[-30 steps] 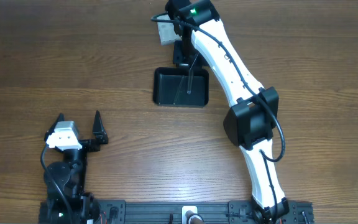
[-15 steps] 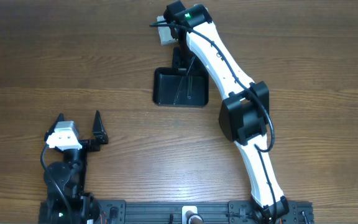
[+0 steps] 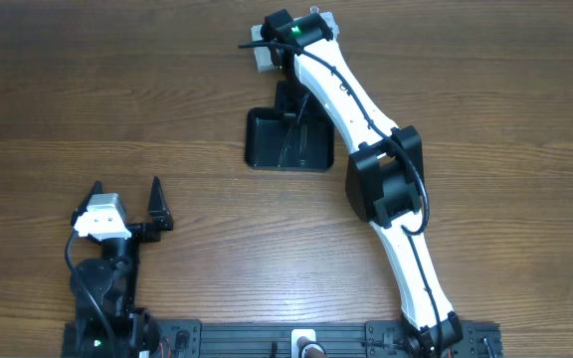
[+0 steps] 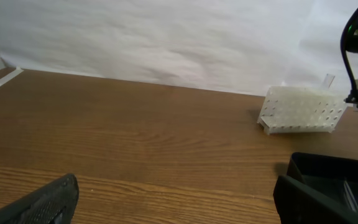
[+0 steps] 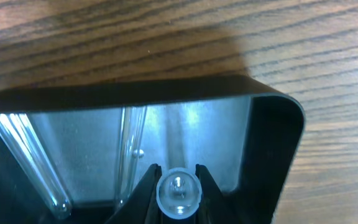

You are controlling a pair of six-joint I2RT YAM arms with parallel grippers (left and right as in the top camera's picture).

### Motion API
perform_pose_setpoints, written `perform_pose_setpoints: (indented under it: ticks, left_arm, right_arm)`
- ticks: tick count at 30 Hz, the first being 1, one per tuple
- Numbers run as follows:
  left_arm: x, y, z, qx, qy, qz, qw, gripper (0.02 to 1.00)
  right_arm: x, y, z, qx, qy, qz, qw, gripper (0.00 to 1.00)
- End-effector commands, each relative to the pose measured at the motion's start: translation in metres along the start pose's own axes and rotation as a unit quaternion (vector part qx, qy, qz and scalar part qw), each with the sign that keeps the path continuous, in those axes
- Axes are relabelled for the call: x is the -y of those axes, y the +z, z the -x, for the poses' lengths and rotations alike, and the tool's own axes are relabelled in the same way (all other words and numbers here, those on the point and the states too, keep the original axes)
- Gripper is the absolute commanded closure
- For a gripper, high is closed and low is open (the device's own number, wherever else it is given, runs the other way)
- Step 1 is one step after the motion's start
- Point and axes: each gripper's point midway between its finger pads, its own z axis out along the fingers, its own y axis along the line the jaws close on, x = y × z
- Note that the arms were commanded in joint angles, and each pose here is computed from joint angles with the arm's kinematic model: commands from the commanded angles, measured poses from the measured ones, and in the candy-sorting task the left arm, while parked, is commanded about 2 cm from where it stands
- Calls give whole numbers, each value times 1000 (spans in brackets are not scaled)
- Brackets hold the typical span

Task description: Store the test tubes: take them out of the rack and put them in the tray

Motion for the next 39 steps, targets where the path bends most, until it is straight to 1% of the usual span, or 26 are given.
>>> perform_pose_setpoints:
  ticks: [1, 4, 7, 13, 15, 19, 20, 27, 31, 34, 37, 39]
  left_arm:
    - [1, 0, -1, -1, 7, -4, 1000, 20]
    - [1, 0, -1, -1, 7, -4, 1000, 20]
    - [1, 0, -1, -1, 7, -4, 1000, 20]
    - [1, 0, -1, -1, 7, -4, 1000, 20]
    - [1, 0, -1, -1, 7, -4, 1000, 20]
    - [1, 0, -1, -1, 7, -4, 1000, 20]
    - [1, 0, -1, -1, 7, -4, 1000, 23]
    - [1, 0, -1, -1, 7, -5, 1000, 18]
    - [1, 0, -1, -1, 7, -5, 1000, 20]
    - [1, 0, -1, -1, 7, -4, 1000, 23]
    - [1, 0, -1, -1, 7, -4, 1000, 20]
    - [1, 0, -1, -1, 7, -4, 1000, 20]
  right_arm:
    - [-3, 22, 3, -11, -1, -4, 1000, 958]
    - [-4, 26, 5, -10, -1, -4, 1000, 958]
    - [-5, 28, 7, -7, -1, -2, 1000, 930]
    - [-4, 31, 8, -7, -1, -6, 1000, 917]
    - [-4, 31, 8, -7, -1, -6, 1000, 895]
    - [-4, 31, 8, -7, -1, -6, 1000, 816]
    - [-4, 31, 8, -7, -1, -6, 1000, 783]
    - [-7, 29, 5, -12, -1, 4, 1000, 770]
    - [-8, 20, 4, -11, -1, 9, 1000, 770]
    - [-8, 6, 2, -10, -3, 16, 1000, 741]
    - [-8, -13, 1, -1, -16, 26, 1000, 693]
    - [-8, -27, 2, 10, -28, 33, 999, 684]
